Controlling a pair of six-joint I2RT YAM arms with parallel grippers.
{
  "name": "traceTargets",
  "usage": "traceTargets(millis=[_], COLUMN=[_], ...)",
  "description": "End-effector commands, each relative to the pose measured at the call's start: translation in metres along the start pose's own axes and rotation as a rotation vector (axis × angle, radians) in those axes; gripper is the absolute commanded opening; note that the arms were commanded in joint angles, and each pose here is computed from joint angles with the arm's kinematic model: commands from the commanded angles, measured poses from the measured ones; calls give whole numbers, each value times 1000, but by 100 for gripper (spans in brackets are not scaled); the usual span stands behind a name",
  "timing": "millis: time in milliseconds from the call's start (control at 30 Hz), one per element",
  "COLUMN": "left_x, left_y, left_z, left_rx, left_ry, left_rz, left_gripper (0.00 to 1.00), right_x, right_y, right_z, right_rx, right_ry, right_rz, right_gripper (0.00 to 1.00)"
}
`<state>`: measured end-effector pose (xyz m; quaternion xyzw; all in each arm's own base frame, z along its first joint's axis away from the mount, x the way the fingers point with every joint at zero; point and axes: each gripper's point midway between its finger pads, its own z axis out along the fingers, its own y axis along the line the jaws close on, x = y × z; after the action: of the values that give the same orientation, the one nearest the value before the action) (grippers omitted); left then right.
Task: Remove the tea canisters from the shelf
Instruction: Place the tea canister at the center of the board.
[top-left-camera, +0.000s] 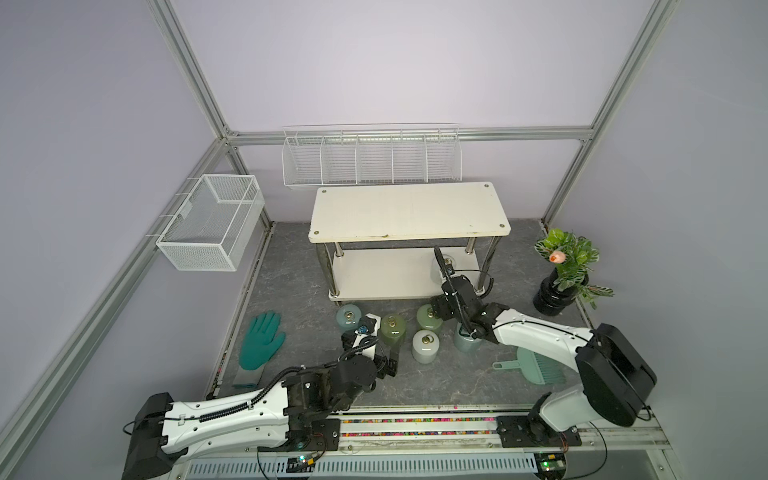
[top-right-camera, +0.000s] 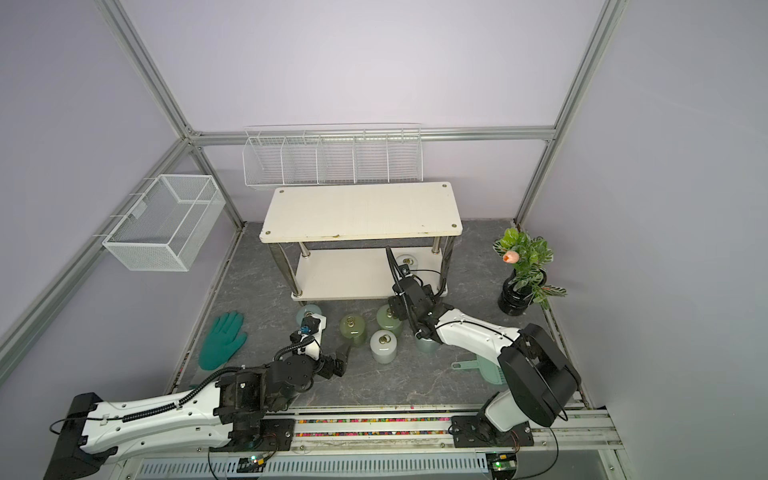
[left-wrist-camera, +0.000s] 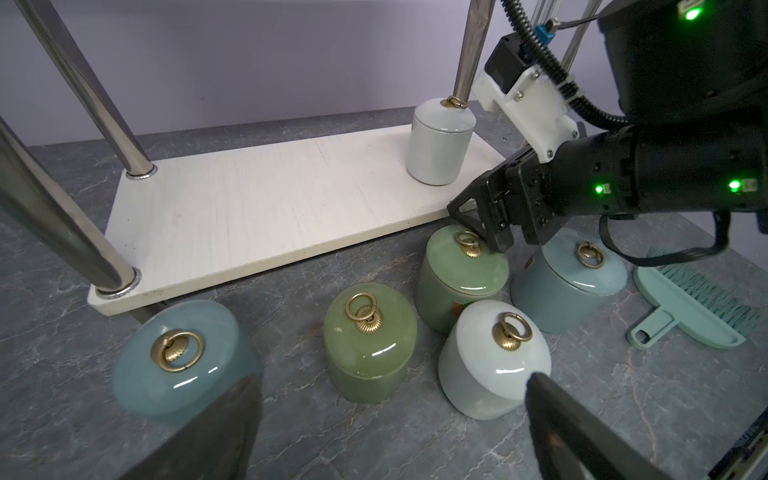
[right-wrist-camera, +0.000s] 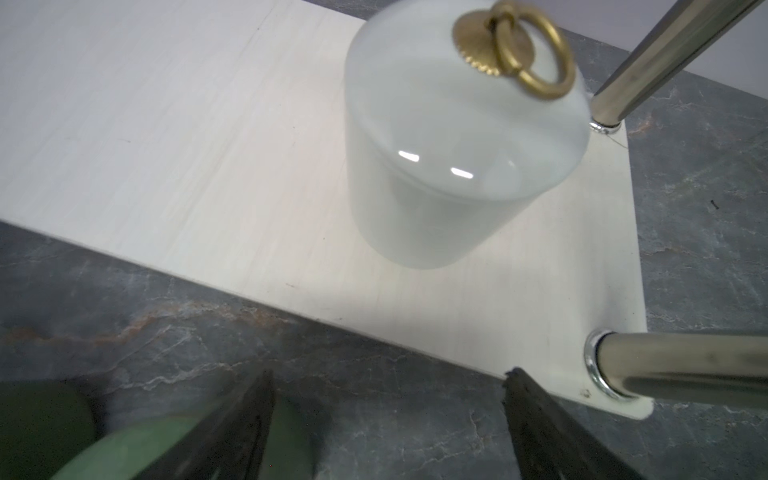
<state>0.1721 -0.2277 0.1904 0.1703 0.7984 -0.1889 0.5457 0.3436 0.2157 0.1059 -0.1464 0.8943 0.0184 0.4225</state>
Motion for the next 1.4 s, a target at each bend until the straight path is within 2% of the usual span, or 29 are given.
traceTargets(millis=[0, 533, 933, 1367], left_x=[0, 1, 1, 0], left_y=[4, 3, 3, 3], left_z=[0, 4, 6, 8], left_rx=[-24, -36, -41, -55], left_ry=[-18, -30, -40, -37], left_rz=[20, 9, 2, 13], left_gripper=[100, 100, 100, 100], right_x=[-11, -18, -17, 17], right_y=[0, -15, -12, -11], right_z=[4, 17, 38, 53], right_rx=[0, 81, 98, 119], right_ry=[-38, -87, -35, 95], right_rz=[69, 144, 146, 159], right_gripper=[89, 89, 89, 89])
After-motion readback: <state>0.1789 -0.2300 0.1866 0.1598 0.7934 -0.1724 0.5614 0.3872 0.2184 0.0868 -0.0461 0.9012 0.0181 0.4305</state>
